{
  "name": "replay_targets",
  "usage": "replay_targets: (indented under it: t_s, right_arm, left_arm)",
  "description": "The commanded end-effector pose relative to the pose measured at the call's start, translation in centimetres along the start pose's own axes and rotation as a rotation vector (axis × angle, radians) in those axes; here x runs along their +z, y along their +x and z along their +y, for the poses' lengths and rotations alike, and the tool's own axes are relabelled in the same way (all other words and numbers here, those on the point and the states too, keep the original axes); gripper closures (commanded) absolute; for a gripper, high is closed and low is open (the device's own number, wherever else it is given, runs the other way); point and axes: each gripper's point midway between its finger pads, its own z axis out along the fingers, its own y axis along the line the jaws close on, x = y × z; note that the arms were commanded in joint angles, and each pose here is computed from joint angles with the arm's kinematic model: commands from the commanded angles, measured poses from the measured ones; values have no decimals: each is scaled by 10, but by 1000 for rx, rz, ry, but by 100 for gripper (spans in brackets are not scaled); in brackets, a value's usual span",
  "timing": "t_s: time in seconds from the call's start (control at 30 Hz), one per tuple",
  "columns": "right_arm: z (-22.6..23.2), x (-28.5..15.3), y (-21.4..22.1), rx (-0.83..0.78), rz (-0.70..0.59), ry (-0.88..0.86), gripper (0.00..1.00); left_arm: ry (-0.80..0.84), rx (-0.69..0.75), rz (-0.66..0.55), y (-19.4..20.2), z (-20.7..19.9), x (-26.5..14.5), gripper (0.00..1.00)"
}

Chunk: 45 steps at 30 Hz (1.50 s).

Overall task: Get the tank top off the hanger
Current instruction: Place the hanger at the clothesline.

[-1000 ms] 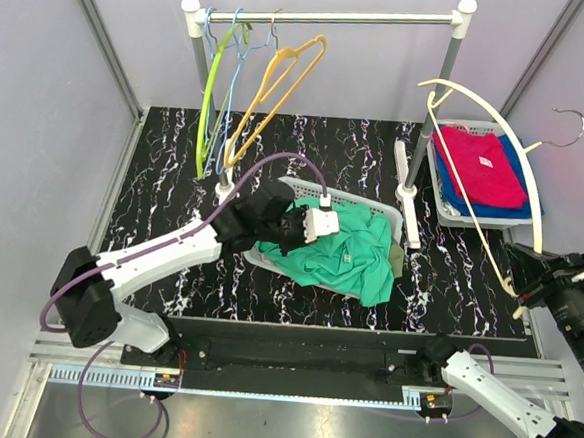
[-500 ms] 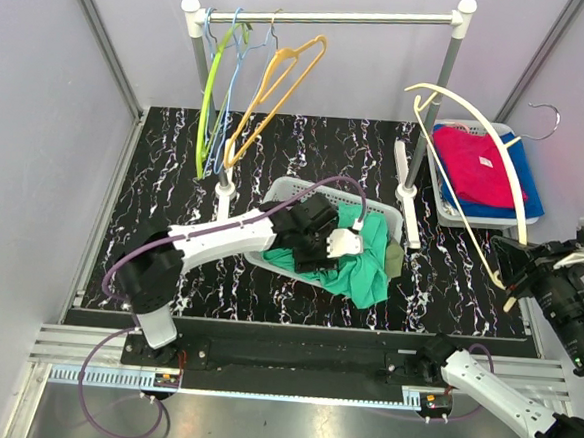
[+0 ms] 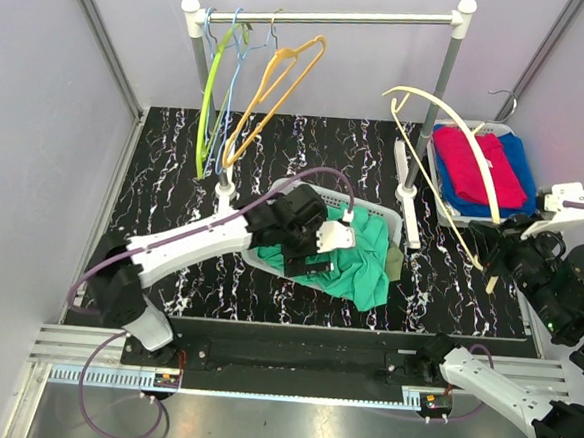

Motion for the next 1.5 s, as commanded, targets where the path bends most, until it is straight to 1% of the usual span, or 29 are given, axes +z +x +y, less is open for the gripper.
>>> replay_targets:
  t_s: [0.0, 0.13, 0.2, 0.23, 0.27, 0.3, 0.37, 0.4, 0.47, 0.53, 0.57, 0.6, 0.63, 0.7, 0.73, 0.8, 0.83, 0.87, 0.93, 1.0, 1.07, 1.1, 1.13, 1.2, 1.23, 1.3, 1.33, 1.37, 1.47]
  right_arm:
    - [10, 5, -34, 33, -89, -25, 100]
    - [13, 18, -43, 4, -85, -8, 100]
    - [16, 23, -46, -10, -78, -6, 100]
    - [21, 28, -50, -16, -71, -16, 100]
    - [23, 31, -53, -18, -71, -18, 100]
    - [25, 34, -56, -19, -71, -19, 100]
    - [30, 46, -59, -33, -55, -9, 100]
    - [35, 57, -60, -42, -41, -5, 100]
    - [41, 66, -61, -47, -27, -10, 100]
    - [47, 79, -64, -54, -18, -5, 100]
    - [49, 84, -65, -64, -14, -3, 100]
    - [54, 93, -68, -68, -9, -3, 100]
    - [58, 96, -69, -73, -3, -14, 100]
    - [65, 108, -74, -90, 4, -18, 100]
    - [66, 112, -76, -95, 4, -15, 100]
    - [71, 123, -82, -105, 6, -10, 100]
    - [72, 126, -85, -104, 4, -6, 100]
    - [74, 129, -86, -105, 6, -7, 100]
    - [80, 137, -91, -102, 2, -12, 100]
    - [84, 143, -94, -102, 1, -17, 100]
    - [88, 146, -96, -102, 1, -27, 100]
    - [91, 151, -96, -103, 5, -27, 100]
    - [91, 153, -96, -103, 6, -25, 100]
    - [92, 160, -97, -141, 11, -17, 100]
    - [92, 163, -98, -144, 10, -11, 100]
    - [95, 171, -98, -153, 15, -5, 100]
    - [93, 174, -100, -153, 11, 12, 100]
    - [93, 176, -100, -155, 14, 18, 100]
    - [98, 190, -97, -160, 31, 31, 100]
  left_arm:
    - [-102, -21, -156, -40, 11, -72, 1]
    - [-190, -38, -247, -60, 22, -115, 1]
    - [-213, -55, -255, -63, 24, -136, 1]
    - [-238, -62, -301, -76, 28, -158, 1]
    - [-244, -76, -299, -75, 27, -170, 1]
    - [-254, -83, -324, -78, 28, -184, 1]
    - [-296, -99, -412, -88, 28, -220, 1]
    - [-308, -102, -444, -91, 27, -232, 1]
    - [-359, -114, -548, -98, 27, -272, 1]
    - [-376, -159, -633, -101, 29, -305, 1]
    - [-356, -161, -693, -103, 24, -322, 1]
    - [-392, -205, -714, -97, 31, -336, 1]
    - [-434, -205, -761, -98, 31, -360, 1]
    - [-522, -214, -798, -95, 37, -387, 1]
    - [-579, -199, -854, -95, 35, -417, 1]
    - [-707, -204, -876, -88, 43, -447, 1]
    - [-772, -205, -910, -82, 43, -467, 1]
    - [-842, -223, -902, -74, 49, -476, 1]
    - [-951, -211, -908, -60, 52, -493, 1]
    - [-1081, -256, -857, -38, 62, -505, 1]
    - [-1167, -318, -809, -17, 68, -504, 1]
    - [-1192, -355, -784, -8, 72, -500, 1]
    - [-1195, -375, -733, 3, 75, -484, 1]
    - [-1248, -430, -671, 23, 79, -476, 1]
    - [-1280, -444, -669, 29, 80, -478, 1]
    - [-1333, -477, -588, 45, 89, -465, 1]
    - [-1347, -483, -582, 49, 89, -464, 1]
    - [-1346, -487, -559, 52, 92, -455, 1]
    - [-1327, -490, -575, 51, 94, -447, 1]
